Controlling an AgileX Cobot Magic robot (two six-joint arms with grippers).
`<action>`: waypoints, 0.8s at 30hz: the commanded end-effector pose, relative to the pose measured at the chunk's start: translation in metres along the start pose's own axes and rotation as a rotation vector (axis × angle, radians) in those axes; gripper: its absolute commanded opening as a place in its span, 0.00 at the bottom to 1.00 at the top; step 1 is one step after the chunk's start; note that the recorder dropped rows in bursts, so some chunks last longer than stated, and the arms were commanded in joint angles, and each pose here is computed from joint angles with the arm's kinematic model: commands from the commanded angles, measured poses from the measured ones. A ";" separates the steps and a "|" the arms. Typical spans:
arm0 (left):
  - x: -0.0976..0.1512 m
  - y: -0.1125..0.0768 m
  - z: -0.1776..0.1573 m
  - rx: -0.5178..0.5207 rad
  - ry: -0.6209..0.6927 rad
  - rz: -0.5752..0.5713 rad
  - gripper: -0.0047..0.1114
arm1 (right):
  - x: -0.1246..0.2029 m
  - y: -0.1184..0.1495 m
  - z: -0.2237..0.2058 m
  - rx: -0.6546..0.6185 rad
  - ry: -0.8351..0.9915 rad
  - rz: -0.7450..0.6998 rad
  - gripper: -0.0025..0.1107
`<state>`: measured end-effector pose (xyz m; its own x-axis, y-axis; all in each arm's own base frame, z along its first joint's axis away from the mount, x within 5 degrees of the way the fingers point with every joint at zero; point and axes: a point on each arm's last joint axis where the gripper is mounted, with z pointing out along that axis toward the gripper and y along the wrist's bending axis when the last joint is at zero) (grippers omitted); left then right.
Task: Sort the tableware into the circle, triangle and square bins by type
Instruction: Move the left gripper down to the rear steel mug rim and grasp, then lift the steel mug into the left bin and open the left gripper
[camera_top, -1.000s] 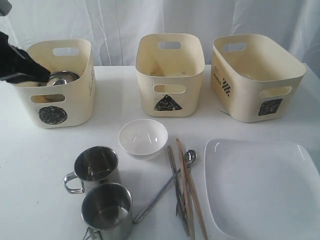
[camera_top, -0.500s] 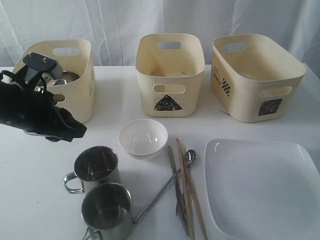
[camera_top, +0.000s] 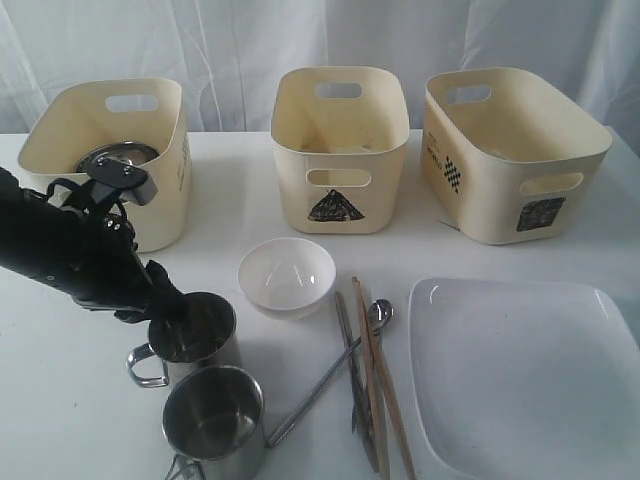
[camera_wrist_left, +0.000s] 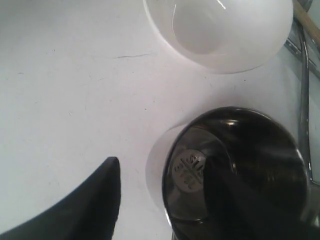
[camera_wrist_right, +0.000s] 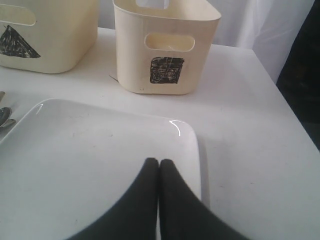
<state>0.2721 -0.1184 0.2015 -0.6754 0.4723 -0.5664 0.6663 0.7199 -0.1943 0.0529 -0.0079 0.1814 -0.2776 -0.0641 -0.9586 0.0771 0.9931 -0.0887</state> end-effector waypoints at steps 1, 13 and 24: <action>0.004 -0.003 0.004 0.034 0.019 -0.013 0.52 | 0.000 0.000 0.000 0.000 -0.010 -0.005 0.02; -0.003 0.005 0.019 0.038 -0.003 -0.022 0.04 | 0.000 0.000 0.000 0.000 -0.010 -0.005 0.02; -0.107 0.097 -0.136 -0.524 -0.328 0.018 0.04 | 0.000 0.000 0.000 0.000 -0.010 -0.005 0.02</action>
<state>0.3433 -0.0439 0.3635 -0.4077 0.3841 -0.8284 0.3971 0.8915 0.2179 0.0529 -0.0079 0.1814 -0.2776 -0.0641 -0.9586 0.0771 0.9931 -0.0887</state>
